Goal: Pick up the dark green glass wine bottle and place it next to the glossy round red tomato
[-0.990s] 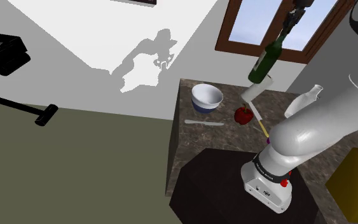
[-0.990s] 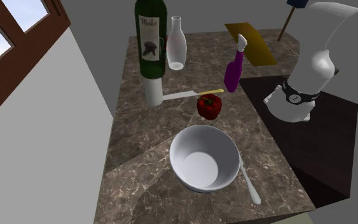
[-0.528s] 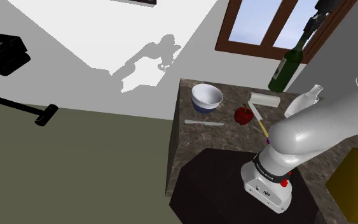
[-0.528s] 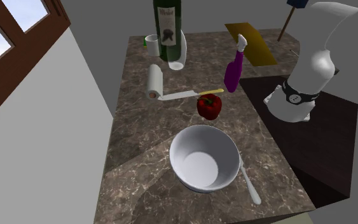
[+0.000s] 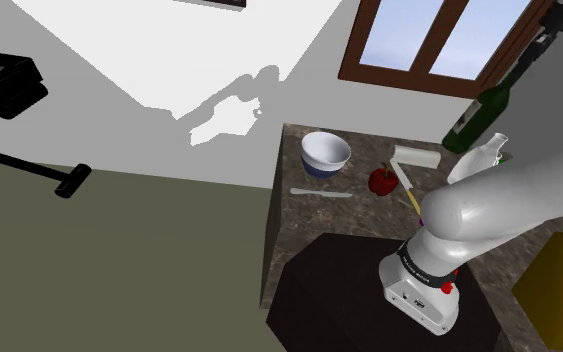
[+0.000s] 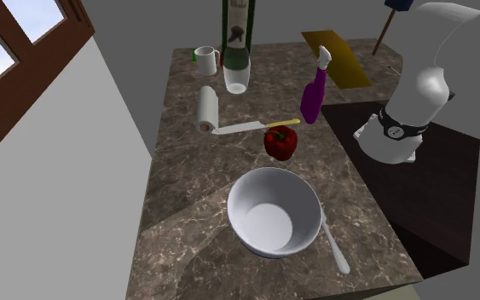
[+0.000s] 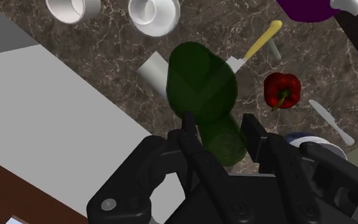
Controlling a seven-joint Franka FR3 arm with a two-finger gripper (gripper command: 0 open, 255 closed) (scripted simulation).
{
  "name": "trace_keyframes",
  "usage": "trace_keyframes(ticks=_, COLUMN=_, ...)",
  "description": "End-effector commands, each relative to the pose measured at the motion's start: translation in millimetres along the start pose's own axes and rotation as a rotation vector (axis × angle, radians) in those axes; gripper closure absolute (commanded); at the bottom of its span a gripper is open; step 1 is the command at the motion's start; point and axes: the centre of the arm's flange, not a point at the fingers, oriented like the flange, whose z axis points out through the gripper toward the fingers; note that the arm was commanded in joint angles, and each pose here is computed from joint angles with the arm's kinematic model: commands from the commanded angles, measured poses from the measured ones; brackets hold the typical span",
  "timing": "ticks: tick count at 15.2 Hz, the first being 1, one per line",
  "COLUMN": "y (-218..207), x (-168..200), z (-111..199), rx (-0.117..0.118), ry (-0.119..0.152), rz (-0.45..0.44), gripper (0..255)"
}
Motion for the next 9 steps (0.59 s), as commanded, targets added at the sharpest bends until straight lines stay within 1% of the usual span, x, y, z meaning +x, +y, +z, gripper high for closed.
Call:
trace_keyframes(ticks=1, y=10, x=-24, z=0, rx=0.0, ry=0.0, rz=-0.002, gripper=255)
trace_keyframes(ticks=9, y=46, x=-123, z=2, rx=0.0, ry=0.0, rz=-0.002, gripper=255)
